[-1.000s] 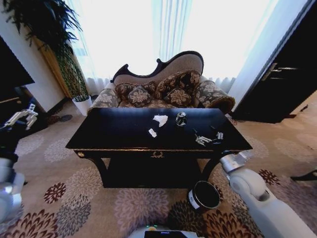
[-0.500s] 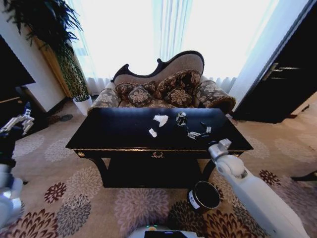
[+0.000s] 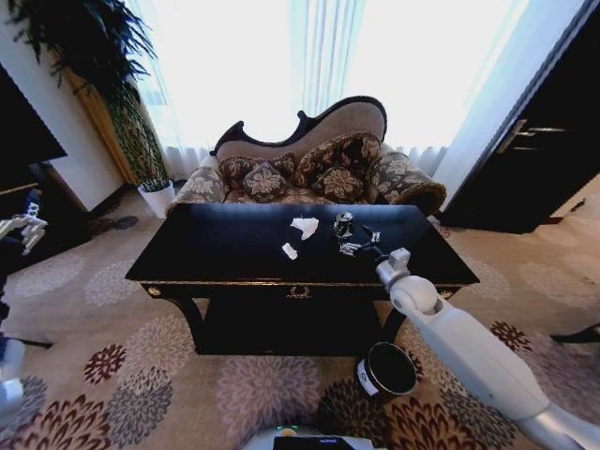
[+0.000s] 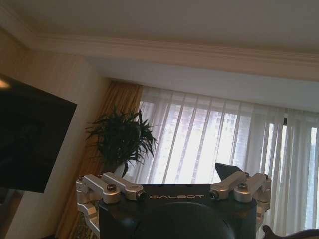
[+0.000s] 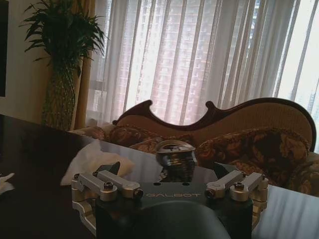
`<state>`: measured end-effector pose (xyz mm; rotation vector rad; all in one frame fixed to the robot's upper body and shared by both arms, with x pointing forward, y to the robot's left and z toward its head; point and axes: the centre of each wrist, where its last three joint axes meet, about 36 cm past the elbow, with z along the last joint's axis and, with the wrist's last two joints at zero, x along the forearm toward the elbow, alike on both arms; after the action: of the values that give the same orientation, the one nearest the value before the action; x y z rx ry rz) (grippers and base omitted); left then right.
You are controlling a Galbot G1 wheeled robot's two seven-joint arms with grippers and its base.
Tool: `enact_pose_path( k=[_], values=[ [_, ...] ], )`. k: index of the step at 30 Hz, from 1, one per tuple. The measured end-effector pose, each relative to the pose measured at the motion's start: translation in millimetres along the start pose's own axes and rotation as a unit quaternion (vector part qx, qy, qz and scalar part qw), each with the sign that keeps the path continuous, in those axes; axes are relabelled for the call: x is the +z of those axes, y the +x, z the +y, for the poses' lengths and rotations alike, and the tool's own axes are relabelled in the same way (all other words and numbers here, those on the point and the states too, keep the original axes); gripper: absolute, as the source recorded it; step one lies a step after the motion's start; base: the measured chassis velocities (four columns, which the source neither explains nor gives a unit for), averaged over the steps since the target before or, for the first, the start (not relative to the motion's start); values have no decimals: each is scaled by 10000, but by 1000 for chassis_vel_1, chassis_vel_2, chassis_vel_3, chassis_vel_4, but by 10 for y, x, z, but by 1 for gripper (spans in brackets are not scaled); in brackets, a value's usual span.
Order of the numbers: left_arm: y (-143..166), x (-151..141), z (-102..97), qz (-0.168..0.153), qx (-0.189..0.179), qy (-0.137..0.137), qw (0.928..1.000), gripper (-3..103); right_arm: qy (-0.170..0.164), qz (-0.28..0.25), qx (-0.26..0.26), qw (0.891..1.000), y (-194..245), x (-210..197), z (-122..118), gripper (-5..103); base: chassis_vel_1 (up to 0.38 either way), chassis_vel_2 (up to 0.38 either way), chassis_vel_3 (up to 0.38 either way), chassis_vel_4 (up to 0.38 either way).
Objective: Move to the front of the table and place the trash on the table into the trash bin.
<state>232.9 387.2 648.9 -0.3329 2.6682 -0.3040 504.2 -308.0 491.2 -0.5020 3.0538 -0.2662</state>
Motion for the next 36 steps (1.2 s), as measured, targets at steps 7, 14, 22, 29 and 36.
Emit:
enact_pose_path(
  k=[7, 14, 22, 29, 36],
  values=[
    [18, -35, 31, -38, -52, -65, 10000, 100, 49, 68, -20, 10000, -207, 4, -105, 100, 0, 0, 0, 0],
    [39, -54, 56, -71, -77, -84, 9999, 100, 30, 194, -64, 9998, -342, 43, -102, 100, 0, 0, 0, 0],
    [30, -105, 68, -128, -60, -108, 9998, 100, -92, 500, -130, 9986, -489, 84, -147, 100, 0, 0, 0, 0],
    [40, -110, 78, -142, -71, -121, 9998, 100, -205, 607, -204, 9977, -563, 107, -101, 100, 0, 0, 0, 0],
    [50, -110, 87, -138, -93, -146, 9998, 100, -60, 515, -247, 9983, -618, 120, -100, 89, 0, 0, 0, 0]
  ],
)
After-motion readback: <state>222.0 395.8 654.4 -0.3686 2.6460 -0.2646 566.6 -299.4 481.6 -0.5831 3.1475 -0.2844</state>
